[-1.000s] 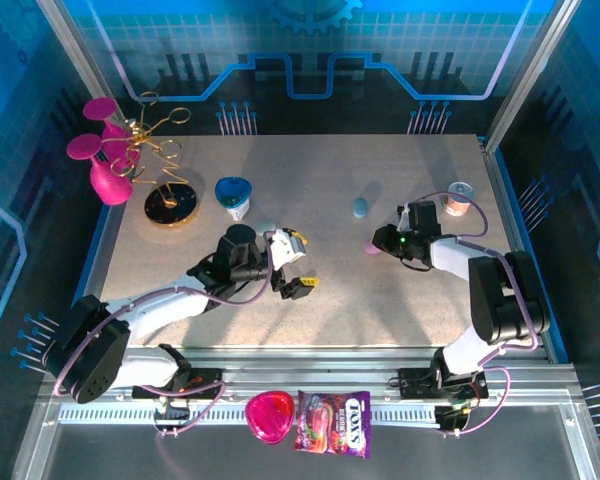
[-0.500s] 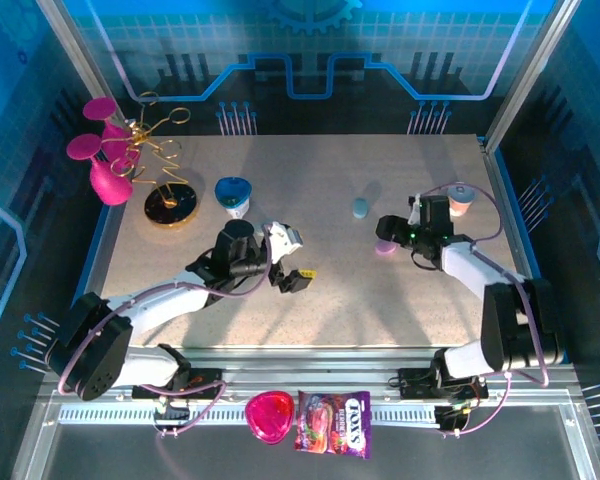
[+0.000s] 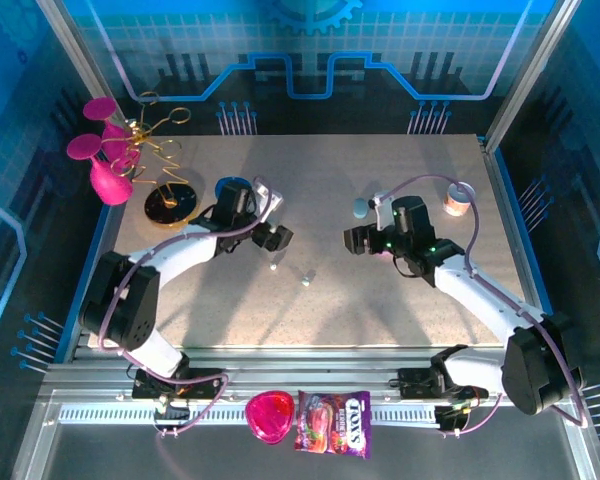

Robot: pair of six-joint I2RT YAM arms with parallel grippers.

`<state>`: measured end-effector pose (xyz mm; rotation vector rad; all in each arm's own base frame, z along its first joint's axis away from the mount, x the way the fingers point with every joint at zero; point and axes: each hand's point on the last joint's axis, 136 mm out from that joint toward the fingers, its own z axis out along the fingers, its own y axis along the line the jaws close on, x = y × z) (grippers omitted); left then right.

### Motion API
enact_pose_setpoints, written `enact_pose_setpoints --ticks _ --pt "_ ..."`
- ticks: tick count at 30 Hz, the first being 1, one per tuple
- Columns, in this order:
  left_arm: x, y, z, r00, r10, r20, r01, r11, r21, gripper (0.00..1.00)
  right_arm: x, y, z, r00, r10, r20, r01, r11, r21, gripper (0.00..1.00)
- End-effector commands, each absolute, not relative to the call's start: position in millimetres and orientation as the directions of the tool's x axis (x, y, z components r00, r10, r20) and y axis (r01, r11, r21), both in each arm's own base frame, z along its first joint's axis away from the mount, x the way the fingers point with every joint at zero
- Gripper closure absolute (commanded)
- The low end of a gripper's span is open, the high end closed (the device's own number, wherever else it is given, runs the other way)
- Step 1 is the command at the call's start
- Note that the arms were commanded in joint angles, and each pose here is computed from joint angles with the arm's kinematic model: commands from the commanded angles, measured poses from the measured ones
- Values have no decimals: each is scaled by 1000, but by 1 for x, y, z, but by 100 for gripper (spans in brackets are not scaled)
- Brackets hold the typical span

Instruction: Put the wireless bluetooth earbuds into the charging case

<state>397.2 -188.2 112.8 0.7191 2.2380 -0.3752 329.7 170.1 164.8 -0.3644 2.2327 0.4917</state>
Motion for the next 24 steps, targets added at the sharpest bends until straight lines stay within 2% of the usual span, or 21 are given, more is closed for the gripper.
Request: enact_pose_setpoints --ticks 1,8,19,24 --pt "401 -172 92 -672 434 -600 556 831 -21 2 323 180 171 -626 -129 -769 -456 861 226 12" --pt "421 -166 66 -736 488 -470 546 838 15 5 321 181 173 -621 -129 -773 -456 862 223 12" --pt "433 -162 47 -740 543 -397 569 820 61 6 320 178 166 -630 -127 -767 -444 869 220 12" --pt "434 -162 40 -742 557 -373 579 813 61 13 320 177 166 -628 -127 -768 -441 871 217 12"
